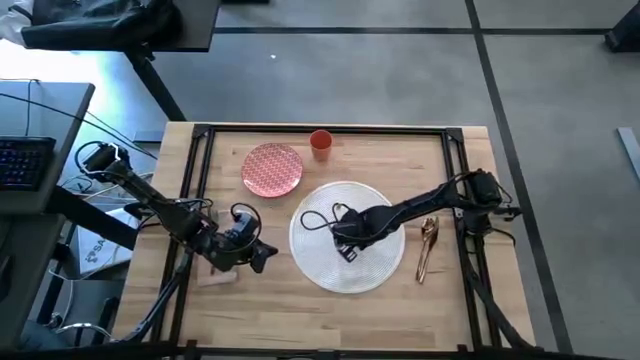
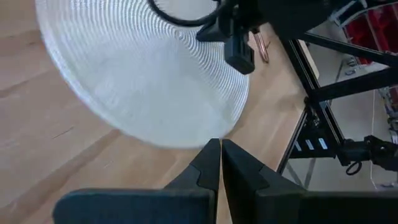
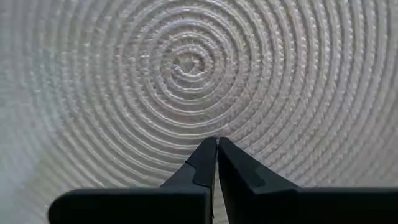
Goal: Set table place
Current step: Move the table mat to the center of the table, then put the red pattern plate on the table mat
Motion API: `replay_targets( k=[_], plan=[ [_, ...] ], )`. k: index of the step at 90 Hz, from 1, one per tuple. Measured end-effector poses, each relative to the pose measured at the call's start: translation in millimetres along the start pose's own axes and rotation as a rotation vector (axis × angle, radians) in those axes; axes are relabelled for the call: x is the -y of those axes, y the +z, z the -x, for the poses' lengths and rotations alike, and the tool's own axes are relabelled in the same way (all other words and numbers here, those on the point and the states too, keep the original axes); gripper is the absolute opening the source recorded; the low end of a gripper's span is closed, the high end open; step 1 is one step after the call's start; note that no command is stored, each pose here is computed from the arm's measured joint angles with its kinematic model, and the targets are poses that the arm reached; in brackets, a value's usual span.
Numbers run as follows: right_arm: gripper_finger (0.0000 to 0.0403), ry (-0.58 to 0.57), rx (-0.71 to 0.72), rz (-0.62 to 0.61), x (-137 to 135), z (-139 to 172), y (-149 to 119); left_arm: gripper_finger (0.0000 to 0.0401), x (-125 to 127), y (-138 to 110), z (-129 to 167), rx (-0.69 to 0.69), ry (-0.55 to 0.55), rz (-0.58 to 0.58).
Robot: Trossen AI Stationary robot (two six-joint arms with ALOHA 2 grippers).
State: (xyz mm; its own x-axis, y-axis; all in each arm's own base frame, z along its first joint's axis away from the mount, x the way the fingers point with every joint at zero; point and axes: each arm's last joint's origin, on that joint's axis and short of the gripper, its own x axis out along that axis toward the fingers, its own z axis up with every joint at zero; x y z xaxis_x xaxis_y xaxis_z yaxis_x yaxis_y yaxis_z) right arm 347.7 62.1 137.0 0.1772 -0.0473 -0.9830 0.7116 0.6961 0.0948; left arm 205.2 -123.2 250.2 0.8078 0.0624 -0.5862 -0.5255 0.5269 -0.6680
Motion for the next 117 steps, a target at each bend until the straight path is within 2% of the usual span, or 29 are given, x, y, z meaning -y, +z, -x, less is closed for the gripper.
replay_targets(
  k=[21, 46, 56, 69, 77, 84, 94, 106, 117],
  plan=[
    [0.0000, 0.095, 0.070, -0.050, -15, -6, 5, 0.0000, 0, 0, 0, 0.000, 0.002, -0.001],
    [0.0000, 0.142, 0.053, 0.005, -33, -8, 10, 0.0000, -1, 3, -2, 0.009, 0.008, 0.005],
    [0.0000, 0.143, 0.060, 0.009, -34, 5, 17, 0.0000, -2, 7, -4, 0.023, 0.018, 0.017],
    [0.0000, 0.119, 0.135, 0.014, -25, 47, 28, 0.0000, -5, 19, -9, 0.059, 0.042, 0.052],
    [0.0000, 0.085, 0.178, 0.027, -13, 78, 29, 0.0000, -8, 36, -11, 0.079, 0.090, 0.094],
    [0.0000, 0.089, 0.218, 0.025, 1, 108, 28, 0.0000, -15, 54, -13, 0.093, 0.181, 0.132],
    [0.0008, 0.094, 0.257, 0.027, 21, 142, 26, 0.0000, -27, 85, -14, 0.096, 0.310, 0.127],
    [0.0028, 0.086, 0.314, 0.052, 40, 166, 26, 0.0006, -51, 125, -20, 0.093, 0.403, 0.118],
    [0.0048, 0.072, 0.339, 0.098, 48, 172, 32, 0.0013, -83, 156, -29, 0.058, 0.518, 0.148]
  ],
)
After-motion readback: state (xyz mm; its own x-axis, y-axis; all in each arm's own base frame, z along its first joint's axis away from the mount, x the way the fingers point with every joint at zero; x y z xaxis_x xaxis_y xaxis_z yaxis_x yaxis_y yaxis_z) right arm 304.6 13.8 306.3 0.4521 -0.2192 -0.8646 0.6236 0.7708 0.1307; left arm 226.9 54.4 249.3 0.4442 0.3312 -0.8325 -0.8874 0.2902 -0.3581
